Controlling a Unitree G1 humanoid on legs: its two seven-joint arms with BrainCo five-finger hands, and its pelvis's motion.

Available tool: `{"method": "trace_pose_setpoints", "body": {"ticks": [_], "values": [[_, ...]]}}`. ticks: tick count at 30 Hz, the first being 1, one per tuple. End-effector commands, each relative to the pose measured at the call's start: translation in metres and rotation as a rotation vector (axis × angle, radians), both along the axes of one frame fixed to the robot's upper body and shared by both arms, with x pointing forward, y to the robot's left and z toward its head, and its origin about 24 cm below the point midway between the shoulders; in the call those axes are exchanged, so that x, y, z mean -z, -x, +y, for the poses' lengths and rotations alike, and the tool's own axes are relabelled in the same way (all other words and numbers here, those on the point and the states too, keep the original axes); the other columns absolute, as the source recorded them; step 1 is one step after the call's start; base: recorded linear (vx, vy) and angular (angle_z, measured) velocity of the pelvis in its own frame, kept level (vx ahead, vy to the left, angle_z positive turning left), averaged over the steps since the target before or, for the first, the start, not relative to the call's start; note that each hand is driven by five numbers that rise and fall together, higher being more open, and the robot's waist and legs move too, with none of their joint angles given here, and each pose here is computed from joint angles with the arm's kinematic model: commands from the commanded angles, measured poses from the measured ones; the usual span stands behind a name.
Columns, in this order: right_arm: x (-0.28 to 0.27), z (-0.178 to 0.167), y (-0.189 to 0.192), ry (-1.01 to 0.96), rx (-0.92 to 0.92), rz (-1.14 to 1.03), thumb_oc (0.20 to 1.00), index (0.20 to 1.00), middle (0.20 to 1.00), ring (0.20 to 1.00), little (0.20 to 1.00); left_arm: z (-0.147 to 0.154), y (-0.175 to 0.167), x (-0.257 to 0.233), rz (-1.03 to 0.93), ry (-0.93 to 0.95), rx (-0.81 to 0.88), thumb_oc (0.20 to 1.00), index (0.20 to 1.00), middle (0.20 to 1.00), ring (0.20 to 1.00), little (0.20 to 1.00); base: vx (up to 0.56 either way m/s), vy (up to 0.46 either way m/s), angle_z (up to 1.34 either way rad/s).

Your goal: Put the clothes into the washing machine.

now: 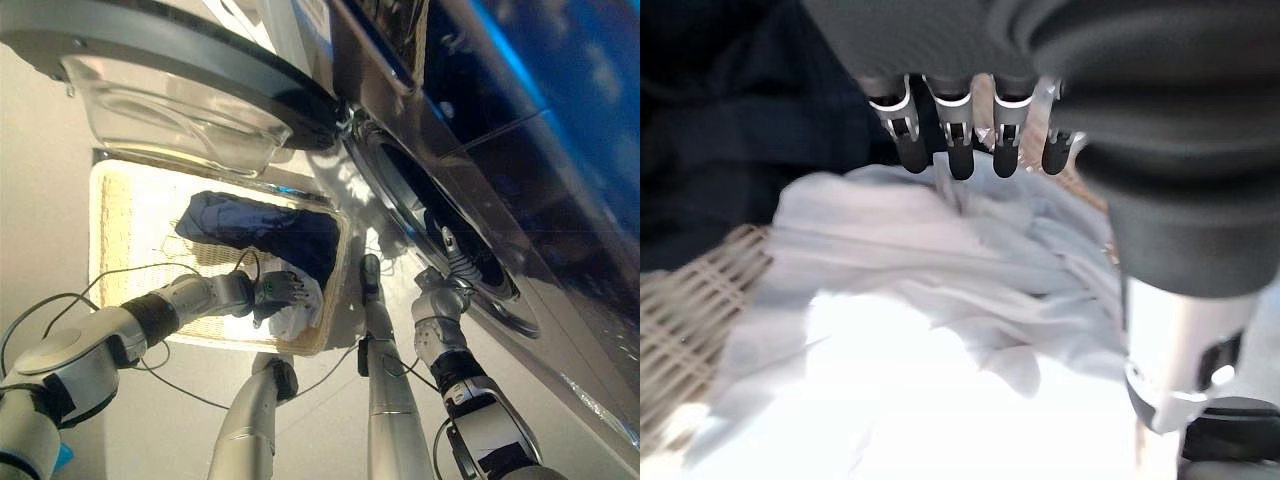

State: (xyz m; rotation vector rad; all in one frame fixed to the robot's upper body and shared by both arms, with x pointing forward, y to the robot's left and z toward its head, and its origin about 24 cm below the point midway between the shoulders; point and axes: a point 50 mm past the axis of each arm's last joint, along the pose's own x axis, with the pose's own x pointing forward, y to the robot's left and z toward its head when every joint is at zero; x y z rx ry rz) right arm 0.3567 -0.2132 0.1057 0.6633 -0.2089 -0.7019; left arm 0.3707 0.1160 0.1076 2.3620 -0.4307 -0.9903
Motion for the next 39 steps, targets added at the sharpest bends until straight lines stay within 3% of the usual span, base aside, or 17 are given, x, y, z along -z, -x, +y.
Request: {"method": "trace_pose_setpoints", "body": {"ticks": [1,14,15,16,17,26,30,39], "values": [[-0.027,-0.009,-0.009,-0.061,0.012,-0.115,1.000,1.000,1.000,1.000,1.000,-0.001,-0.001,-0.001,-0.021,-0.038,0.005,1.000,1.000,1.000,1.000,1.000,0.00,-0.049,0.08],[-0.048,-0.016,-0.013,-0.145,0.024,-0.238,1.000,1.000,1.000,1.000,1.000,0.021,-0.020,-0.012,-0.081,-0.187,-0.136,1.000,1.000,1.000,1.000,1.000,0.00,-0.047,0.05],[-0.048,-0.017,-0.013,-0.152,0.025,-0.241,1.000,1.000,1.000,1.000,1.000,0.024,-0.020,-0.010,-0.072,-0.206,-0.151,0.950,0.950,0.950,0.950,0.950,0.00,0.000,0.00],[-0.047,-0.018,-0.013,-0.160,0.028,-0.244,1.000,1.000,1.000,1.000,1.000,0.028,-0.020,-0.006,-0.057,-0.233,-0.170,0.385,0.385,0.385,0.385,0.385,0.00,0.000,0.00],[-0.047,-0.018,-0.013,-0.162,0.030,-0.244,1.000,1.000,1.000,1.000,1.000,0.029,-0.020,-0.005,-0.054,-0.236,-0.175,0.200,0.200,0.200,0.200,0.200,0.00,0.000,0.00],[-0.039,-0.028,-0.013,-0.197,0.050,-0.231,1.000,1.000,1.000,1.000,1.000,0.034,-0.018,0.002,-0.052,-0.207,-0.132,0.200,0.200,0.200,0.200,0.200,-0.01,-0.022,0.02],[-0.033,-0.034,-0.010,-0.218,0.072,-0.218,1.000,1.000,1.000,1.000,1.000,0.034,-0.024,-0.010,-0.197,-0.210,-0.069,0.200,0.200,0.200,0.200,0.200,-0.01,-0.019,0.06],[-0.031,-0.036,-0.009,-0.220,0.073,-0.218,1.000,1.000,1.000,1.000,1.000,0.037,-0.026,-0.017,-0.260,-0.157,-0.053,0.200,0.200,0.200,0.200,0.200,0.00,0.000,0.01]]}}
